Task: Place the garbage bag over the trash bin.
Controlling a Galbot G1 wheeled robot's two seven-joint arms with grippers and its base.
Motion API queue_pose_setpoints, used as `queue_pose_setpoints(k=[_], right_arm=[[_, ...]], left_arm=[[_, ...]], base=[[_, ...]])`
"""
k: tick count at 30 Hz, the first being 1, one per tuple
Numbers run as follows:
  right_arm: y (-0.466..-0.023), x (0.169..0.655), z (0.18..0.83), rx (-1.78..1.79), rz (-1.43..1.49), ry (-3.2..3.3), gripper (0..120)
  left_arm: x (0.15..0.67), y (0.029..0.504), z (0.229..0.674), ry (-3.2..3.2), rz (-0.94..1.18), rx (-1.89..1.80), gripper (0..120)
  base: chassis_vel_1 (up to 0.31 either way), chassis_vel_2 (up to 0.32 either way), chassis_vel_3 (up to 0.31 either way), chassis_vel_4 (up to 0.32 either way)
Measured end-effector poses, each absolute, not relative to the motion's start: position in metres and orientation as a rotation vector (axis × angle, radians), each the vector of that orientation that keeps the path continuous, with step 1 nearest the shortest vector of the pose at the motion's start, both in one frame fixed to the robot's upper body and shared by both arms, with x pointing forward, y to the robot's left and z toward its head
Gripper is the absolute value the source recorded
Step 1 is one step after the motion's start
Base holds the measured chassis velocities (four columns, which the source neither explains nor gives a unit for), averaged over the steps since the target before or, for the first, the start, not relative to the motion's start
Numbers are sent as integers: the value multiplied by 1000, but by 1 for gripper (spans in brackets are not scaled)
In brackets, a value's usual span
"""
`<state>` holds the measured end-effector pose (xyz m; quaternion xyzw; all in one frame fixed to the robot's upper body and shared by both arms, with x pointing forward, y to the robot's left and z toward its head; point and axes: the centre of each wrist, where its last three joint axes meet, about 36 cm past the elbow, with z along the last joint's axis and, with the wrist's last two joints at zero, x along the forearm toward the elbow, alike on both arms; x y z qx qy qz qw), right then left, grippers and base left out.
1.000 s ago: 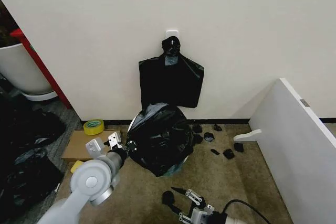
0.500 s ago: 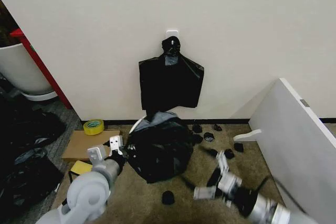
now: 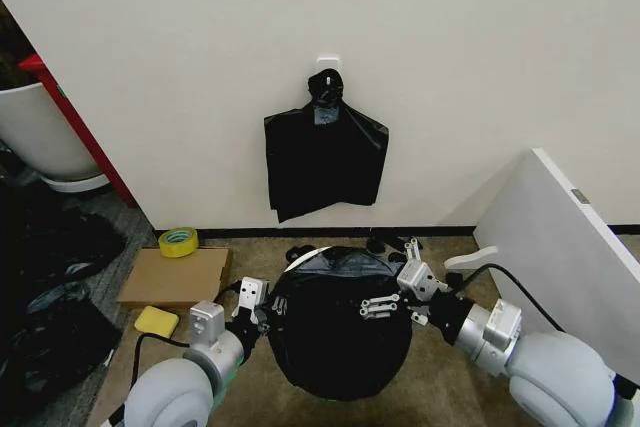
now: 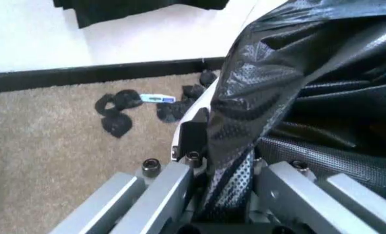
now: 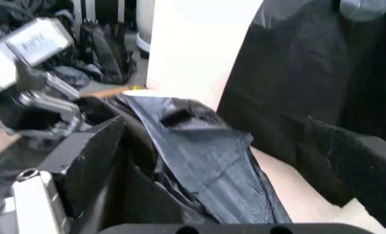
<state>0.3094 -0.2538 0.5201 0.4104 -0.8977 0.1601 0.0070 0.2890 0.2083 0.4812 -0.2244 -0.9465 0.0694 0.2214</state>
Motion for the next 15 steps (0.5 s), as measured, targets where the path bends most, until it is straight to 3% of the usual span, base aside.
queue_pose_setpoints(k=[2,9,15], right_arm=[[-255,311,519,1272,514,-2797,98],[-260,316,513,1219,534,-2779,77],[-261,316,508,1186,499,-2784,49]], left_arm=[[289,208,482,-2617,189,-623,0],[289,207,485,-2613,202,-631,0],[290,207,485,-2619,202,-632,0]], base=[[0,0,0,0],[0,0,0,0],[0,0,0,0]])
